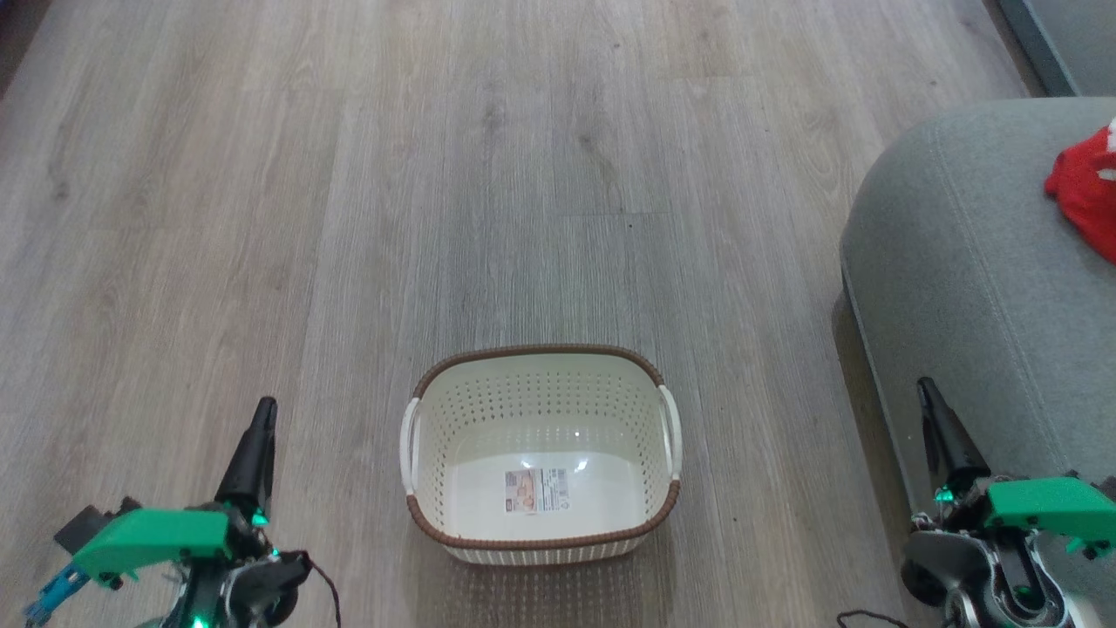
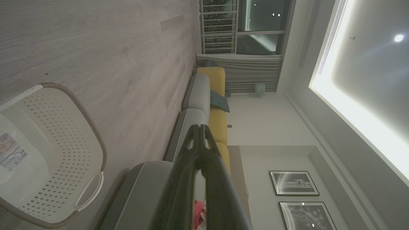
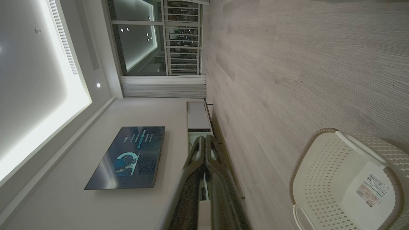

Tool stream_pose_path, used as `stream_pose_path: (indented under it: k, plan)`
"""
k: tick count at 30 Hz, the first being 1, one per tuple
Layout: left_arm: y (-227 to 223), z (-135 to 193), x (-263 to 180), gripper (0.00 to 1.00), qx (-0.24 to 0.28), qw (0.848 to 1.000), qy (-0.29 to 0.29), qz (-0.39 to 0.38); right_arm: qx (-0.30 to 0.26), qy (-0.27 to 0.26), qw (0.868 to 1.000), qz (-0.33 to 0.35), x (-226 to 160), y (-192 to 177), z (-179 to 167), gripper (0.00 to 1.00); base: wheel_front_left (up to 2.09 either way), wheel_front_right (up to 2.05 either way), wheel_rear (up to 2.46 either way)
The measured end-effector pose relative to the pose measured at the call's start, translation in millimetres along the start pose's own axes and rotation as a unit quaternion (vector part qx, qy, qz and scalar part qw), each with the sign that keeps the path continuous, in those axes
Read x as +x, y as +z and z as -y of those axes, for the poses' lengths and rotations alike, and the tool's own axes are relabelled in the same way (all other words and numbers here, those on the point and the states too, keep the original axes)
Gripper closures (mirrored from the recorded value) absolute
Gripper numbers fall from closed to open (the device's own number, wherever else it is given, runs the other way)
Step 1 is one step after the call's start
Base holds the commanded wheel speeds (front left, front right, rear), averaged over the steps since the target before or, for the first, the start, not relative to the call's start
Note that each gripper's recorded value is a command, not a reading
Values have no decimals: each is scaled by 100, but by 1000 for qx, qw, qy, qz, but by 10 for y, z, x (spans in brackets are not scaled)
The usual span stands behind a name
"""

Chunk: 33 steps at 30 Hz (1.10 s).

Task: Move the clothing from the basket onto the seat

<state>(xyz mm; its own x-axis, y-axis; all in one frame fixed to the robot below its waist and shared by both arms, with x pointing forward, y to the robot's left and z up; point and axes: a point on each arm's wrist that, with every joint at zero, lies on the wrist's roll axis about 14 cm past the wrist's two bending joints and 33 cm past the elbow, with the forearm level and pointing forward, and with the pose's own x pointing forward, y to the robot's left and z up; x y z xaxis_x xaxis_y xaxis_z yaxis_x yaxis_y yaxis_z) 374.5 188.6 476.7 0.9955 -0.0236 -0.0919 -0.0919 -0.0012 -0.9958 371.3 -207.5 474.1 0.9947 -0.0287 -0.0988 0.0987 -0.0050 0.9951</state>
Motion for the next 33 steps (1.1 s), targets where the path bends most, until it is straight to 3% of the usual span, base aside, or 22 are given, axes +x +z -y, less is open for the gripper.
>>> stream_pose_path:
  k: [33]
  plan:
    - [0, 0, 0, 100, 0, 1000, 0, 0, 0, 0, 1000, 0, 0, -1, 0, 100, 0, 0, 0]
